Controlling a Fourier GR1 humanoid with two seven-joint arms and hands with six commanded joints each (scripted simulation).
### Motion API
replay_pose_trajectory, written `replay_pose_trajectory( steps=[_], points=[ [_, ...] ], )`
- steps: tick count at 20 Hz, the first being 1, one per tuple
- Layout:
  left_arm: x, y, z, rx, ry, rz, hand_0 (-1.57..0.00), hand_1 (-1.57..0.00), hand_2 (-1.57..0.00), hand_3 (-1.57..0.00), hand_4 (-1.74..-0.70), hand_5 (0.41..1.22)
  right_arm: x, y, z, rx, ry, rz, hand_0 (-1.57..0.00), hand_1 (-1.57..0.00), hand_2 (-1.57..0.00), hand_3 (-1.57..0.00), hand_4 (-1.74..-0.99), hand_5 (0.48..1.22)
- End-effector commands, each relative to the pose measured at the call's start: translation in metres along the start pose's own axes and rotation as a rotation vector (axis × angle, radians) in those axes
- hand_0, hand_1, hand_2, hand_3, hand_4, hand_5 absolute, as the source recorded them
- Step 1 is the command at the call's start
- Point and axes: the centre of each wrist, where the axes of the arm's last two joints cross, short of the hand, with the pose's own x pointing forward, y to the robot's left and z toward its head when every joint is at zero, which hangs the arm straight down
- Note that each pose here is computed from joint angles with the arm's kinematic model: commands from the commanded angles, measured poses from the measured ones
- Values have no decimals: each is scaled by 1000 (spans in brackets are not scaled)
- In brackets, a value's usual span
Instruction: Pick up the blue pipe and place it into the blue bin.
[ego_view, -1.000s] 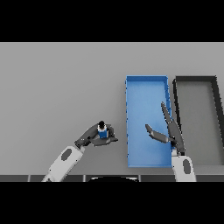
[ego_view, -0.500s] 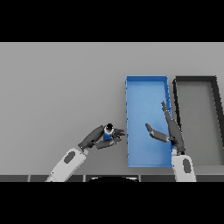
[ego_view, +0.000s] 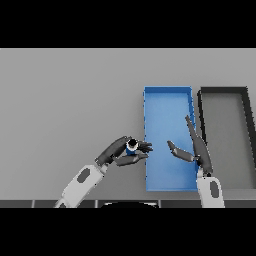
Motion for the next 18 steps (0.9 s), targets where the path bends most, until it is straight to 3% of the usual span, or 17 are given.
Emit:
replay_pose_trajectory(
  steps=[1, 8, 12, 15, 18],
  points=[
    [-1, 3, 1, 1, 8, 6, -1564, -1566, -1566, -1565, -1473, 1219, -1, 1, 1, 2, 4, 2, 1, 1, 1, 1, -1124, 569],
    [5, 2, 1, -26, 29, 8, -1570, -1570, -1570, -1570, -1474, 1220, -4, 19, 32, -105, 4, -3, 1, 1, 1, 1, -1123, 578],
    [3, 1, 5, -24, 13, 0, -1570, -1571, -1571, -1571, -1474, 1220, 0, 28, 45, -174, 25, -2, 1, -3, 1, 1, -1191, 577],
    [2, 4, 2, -30, 20, -7, -1571, -1571, -1571, -1571, -1475, 1221, 10, 24, 47, -170, -103, -90, 1, -22, -30, 1, -1166, 571],
    [3, 2, 1, -38, 23, -11, -1571, -1571, -1571, -1571, -1475, 1221, 31, 6, 44, -93, -239, -142, 1, -11, -20, 1, -1169, 597]
  ],
)
